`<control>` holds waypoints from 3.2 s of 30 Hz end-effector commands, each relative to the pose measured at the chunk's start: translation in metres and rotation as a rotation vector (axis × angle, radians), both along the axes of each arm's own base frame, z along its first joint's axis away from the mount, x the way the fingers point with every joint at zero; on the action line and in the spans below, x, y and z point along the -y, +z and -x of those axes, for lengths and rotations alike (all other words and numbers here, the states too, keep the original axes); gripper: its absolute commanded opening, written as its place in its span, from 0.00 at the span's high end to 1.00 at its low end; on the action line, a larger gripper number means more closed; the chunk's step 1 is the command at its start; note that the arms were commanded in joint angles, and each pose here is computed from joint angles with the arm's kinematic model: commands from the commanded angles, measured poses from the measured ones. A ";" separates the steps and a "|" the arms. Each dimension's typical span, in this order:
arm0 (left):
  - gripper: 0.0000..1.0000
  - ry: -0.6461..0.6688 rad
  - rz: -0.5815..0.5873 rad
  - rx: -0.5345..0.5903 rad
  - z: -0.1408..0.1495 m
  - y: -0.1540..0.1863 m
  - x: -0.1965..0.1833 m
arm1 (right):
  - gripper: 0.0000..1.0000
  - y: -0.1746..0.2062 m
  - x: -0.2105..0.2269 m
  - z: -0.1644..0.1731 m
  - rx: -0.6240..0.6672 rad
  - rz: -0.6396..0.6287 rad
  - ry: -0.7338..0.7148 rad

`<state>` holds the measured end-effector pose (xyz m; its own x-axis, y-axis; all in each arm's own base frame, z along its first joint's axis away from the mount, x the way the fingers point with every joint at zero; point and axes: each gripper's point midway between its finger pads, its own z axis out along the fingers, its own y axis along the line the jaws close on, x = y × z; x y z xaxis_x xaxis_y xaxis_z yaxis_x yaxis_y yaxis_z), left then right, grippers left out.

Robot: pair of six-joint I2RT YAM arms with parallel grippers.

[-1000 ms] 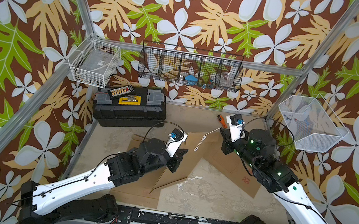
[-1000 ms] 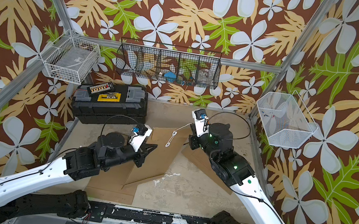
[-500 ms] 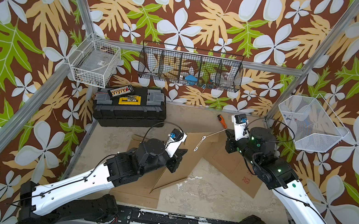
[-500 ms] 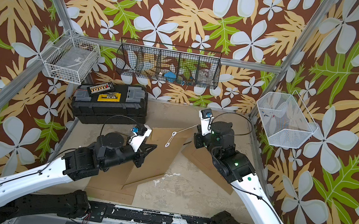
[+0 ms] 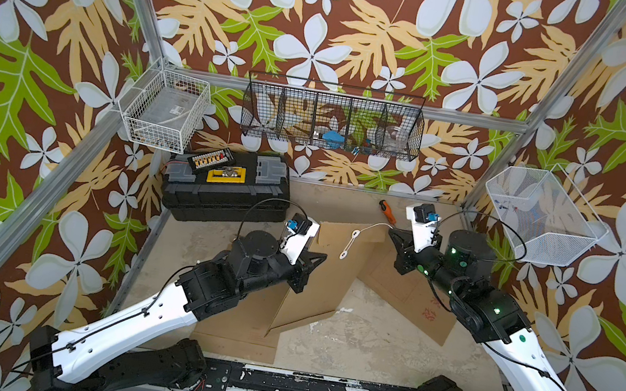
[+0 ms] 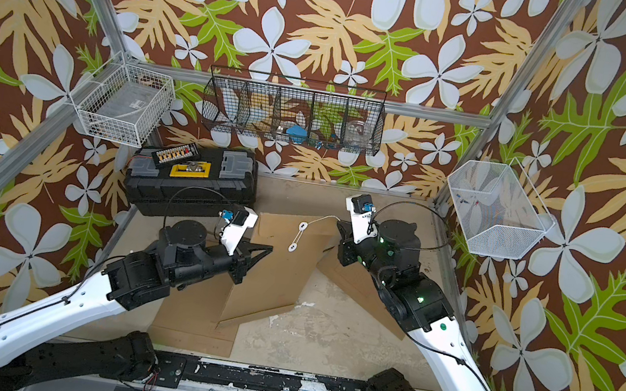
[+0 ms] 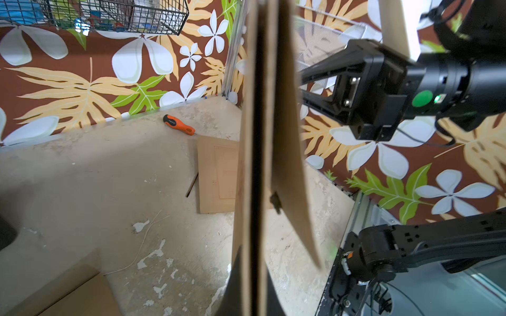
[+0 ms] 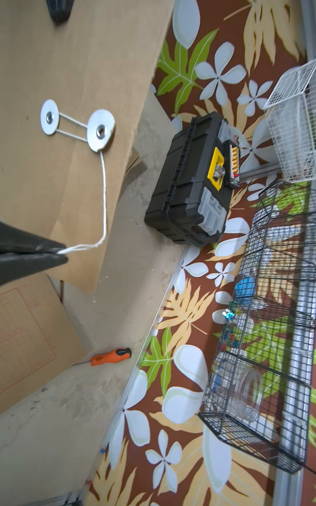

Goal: Open the file bag

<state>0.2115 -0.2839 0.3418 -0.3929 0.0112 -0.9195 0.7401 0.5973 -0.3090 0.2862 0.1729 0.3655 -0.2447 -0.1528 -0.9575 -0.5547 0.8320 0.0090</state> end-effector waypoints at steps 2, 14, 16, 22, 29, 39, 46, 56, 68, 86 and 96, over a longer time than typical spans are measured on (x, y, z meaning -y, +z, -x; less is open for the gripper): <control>1.00 -0.080 0.111 0.023 0.007 0.032 0.011 | 1.00 0.017 -0.007 0.009 0.047 -0.055 0.054; 1.00 -0.092 0.204 0.024 0.001 0.053 0.008 | 1.00 0.018 -0.005 0.023 0.085 -0.077 0.087; 1.00 -0.087 0.218 0.028 0.000 0.056 0.007 | 1.00 0.017 -0.006 0.024 0.084 -0.083 0.094; 1.00 -0.075 0.252 0.024 -0.003 0.060 0.004 | 1.00 0.016 -0.010 0.023 0.060 -0.105 0.102; 1.00 -0.051 0.276 0.037 -0.004 0.064 -0.002 | 1.00 0.018 -0.005 0.031 0.099 -0.118 0.107; 1.00 -0.042 0.283 0.044 -0.006 0.065 -0.003 | 1.00 -0.014 -0.028 0.045 0.013 -0.042 0.281; 1.00 -0.037 0.277 0.039 -0.008 0.061 -0.002 | 1.00 -0.029 -0.034 0.045 -0.031 0.003 0.326; 1.00 -0.028 0.267 0.042 -0.010 0.059 -0.002 | 1.00 -0.041 -0.042 0.051 -0.071 0.019 0.390; 1.00 -0.024 0.270 0.035 -0.009 0.056 -0.004 | 1.00 -0.056 -0.054 0.066 -0.133 0.023 0.490; 1.00 0.004 0.234 0.029 -0.014 0.047 -0.005 | 1.00 -0.046 -0.065 0.071 -0.115 -0.014 0.504; 1.00 0.262 0.149 0.157 -0.027 0.053 -0.018 | 1.00 -0.038 -0.069 0.067 -0.104 -0.056 0.499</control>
